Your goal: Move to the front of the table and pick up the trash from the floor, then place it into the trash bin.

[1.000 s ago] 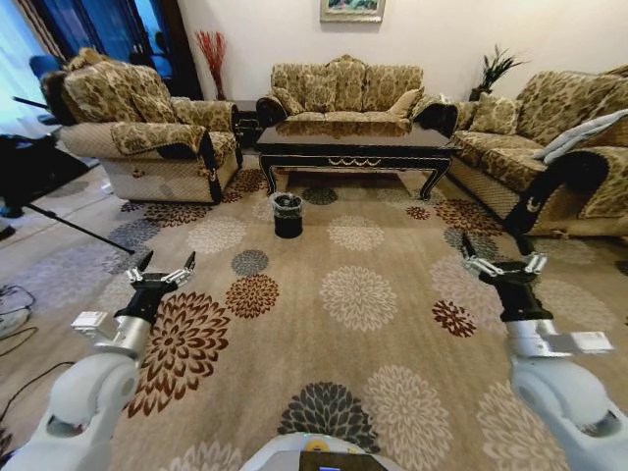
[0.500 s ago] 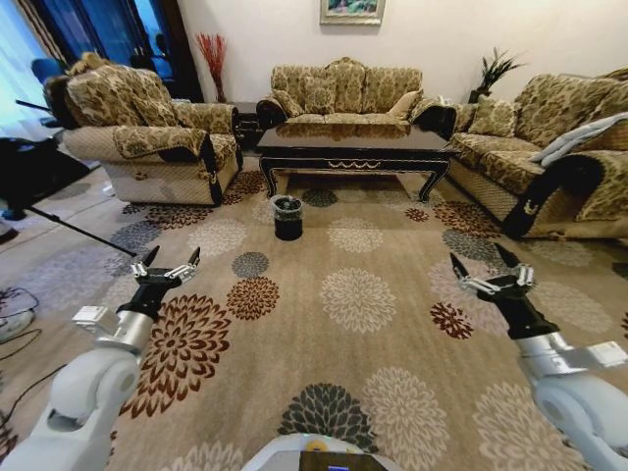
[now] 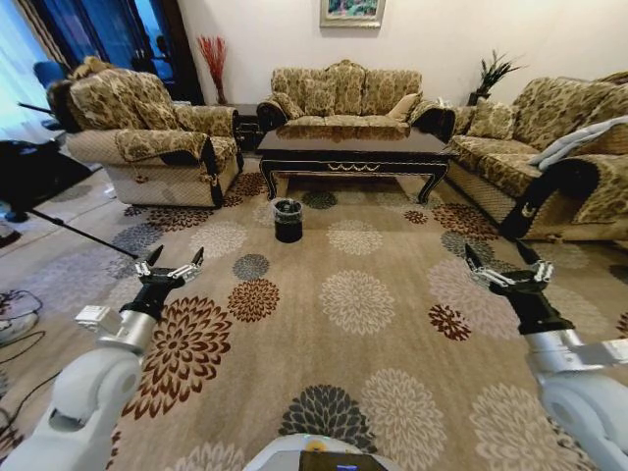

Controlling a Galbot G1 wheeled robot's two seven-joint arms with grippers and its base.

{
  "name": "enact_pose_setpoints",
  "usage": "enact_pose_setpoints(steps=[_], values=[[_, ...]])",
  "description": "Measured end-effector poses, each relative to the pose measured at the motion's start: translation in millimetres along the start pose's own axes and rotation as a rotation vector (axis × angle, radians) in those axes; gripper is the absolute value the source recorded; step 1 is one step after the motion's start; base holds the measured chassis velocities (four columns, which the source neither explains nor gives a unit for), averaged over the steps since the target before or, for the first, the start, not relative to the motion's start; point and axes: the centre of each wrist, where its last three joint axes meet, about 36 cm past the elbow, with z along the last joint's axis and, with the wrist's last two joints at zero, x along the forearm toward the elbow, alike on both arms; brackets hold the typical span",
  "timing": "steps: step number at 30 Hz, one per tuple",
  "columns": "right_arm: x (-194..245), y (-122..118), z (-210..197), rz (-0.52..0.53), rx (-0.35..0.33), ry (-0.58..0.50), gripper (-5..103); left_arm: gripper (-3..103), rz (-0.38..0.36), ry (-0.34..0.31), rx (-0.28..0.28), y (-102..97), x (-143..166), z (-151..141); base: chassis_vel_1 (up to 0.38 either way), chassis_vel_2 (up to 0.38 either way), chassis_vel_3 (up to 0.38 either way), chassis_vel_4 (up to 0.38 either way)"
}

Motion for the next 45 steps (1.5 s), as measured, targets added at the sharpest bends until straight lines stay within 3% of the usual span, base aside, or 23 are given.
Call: enact_pose_setpoints(steps=[7,20,45], values=[[-7.5,-5.9,-7.5,0.036,0.052,0.001,100,100,0.0,-0.005,0.001,0.5,-0.6,-0.6,0.0,0.0,0.0,0.0],[-15.1,-4.9,-12.3,0.04,0.061,0.039,100,100,-0.003,-0.002,0.006,2.3,-2.9,1.9,0.0,0.0,0.0,0.0],[-14.8,-7.0,-16.4,0.086,0.017,0.042,100,100,0.017,-0.013,0.016,0.5,-0.4,-11.0,0.0,0.0,0.0,0.0]])
